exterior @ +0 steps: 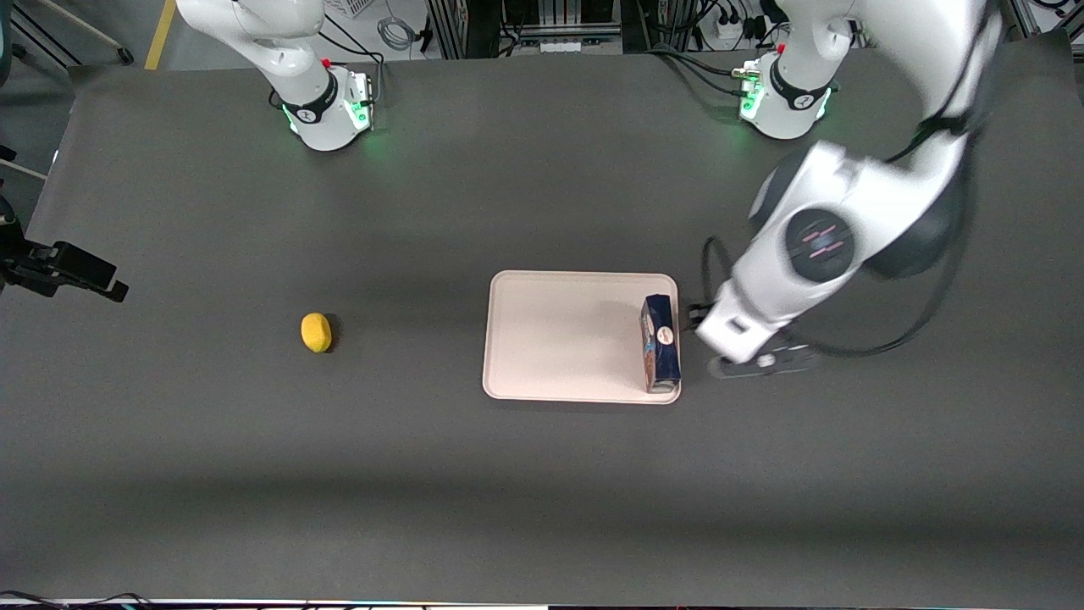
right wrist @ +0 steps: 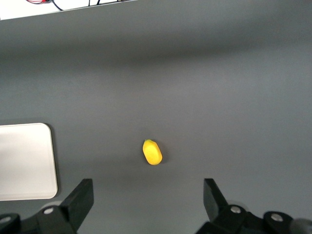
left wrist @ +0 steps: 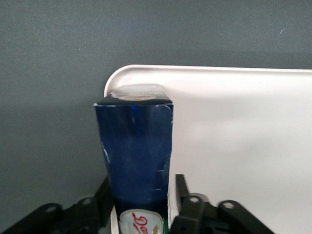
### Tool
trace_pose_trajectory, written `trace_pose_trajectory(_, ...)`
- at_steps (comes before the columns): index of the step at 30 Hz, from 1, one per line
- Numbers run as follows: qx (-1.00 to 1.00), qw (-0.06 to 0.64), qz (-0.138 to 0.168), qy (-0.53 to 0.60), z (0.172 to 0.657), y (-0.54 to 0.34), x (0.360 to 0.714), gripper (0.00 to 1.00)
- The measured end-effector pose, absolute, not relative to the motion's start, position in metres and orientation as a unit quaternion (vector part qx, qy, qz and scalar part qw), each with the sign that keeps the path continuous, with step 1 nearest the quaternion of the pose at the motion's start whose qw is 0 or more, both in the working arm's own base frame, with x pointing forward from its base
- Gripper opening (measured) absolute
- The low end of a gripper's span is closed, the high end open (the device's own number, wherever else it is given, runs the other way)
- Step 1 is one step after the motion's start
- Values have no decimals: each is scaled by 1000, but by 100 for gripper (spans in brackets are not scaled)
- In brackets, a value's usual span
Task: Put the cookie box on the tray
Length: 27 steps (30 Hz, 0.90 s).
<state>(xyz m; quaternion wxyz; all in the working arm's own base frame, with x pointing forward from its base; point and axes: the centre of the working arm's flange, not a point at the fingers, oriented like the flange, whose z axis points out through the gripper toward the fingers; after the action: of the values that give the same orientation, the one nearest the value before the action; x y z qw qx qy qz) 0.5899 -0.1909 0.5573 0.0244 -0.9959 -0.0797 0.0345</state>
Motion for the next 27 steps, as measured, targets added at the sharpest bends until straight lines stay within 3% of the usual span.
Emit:
trace_pose_trajectory(5, -996, 35, 38, -66, 649, -114, 555, 100)
trace_pose_trajectory(11, -998, 32, 46, -35, 683, -41, 517, 100)
trace_pose_trajectory(15, -999, 23, 34, -27, 665, -7, 504, 100)
trace_pose_trajectory(21, -1000, 13, 2, -21, 598, 4, 492, 100)
trace_pose_trajectory(27, -1000, 10, -4, -16, 551, 1, 481, 100)
